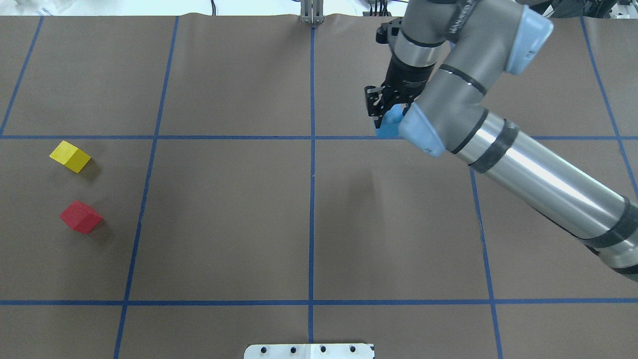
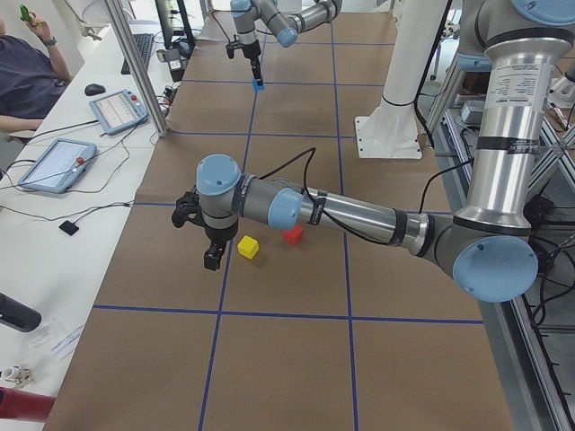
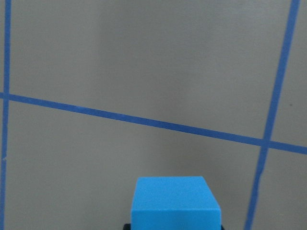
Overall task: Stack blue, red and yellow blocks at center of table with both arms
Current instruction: 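Carry the blue cube with the right gripper to the table center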
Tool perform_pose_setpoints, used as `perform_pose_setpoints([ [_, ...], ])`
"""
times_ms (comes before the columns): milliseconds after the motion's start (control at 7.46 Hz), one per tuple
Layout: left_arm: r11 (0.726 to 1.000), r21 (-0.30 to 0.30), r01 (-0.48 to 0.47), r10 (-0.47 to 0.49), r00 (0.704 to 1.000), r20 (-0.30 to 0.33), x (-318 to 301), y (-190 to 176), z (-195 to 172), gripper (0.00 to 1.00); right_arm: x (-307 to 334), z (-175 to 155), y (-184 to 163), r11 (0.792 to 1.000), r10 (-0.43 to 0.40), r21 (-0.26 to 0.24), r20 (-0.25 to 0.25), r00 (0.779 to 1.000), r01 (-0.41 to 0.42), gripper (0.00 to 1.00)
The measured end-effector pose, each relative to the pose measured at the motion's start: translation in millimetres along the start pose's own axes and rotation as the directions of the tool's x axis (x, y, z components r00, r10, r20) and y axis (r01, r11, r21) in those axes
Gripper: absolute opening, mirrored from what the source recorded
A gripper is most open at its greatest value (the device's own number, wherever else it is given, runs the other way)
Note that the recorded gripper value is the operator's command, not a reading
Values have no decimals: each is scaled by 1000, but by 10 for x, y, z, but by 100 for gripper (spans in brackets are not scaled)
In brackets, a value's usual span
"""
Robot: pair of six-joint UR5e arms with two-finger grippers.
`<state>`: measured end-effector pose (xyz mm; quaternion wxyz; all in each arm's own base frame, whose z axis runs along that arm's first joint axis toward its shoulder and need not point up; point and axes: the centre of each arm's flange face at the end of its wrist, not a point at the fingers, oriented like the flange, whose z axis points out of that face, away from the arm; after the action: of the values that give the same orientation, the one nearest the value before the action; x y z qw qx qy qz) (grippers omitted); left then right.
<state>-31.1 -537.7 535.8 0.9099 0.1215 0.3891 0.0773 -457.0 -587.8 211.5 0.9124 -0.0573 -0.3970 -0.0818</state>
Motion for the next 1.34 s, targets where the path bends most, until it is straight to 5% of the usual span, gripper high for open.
perform_pose_setpoints([
  [670, 1000, -5, 4, -4, 1000, 0, -21, 2, 27, 100, -1269, 1064, 242, 997, 76, 35, -22, 997, -75, 0],
  [804, 1000, -6, 4, -4, 1000, 0, -22, 3, 30, 100, -1310, 1102, 269, 996, 78, 36, -22, 997, -77, 15],
  [938, 1000, -7, 5, -5, 1000, 0, -25, 5, 35, 100, -1326, 1113, 277, 996, 83, 37, -19, 996, -82, 99],
  [1340, 1000, -4, 1, -1, 1000, 4, -16, -18, 23, 100, -1375, 1143, 311, 991, 121, 50, 15, 993, -122, 99],
])
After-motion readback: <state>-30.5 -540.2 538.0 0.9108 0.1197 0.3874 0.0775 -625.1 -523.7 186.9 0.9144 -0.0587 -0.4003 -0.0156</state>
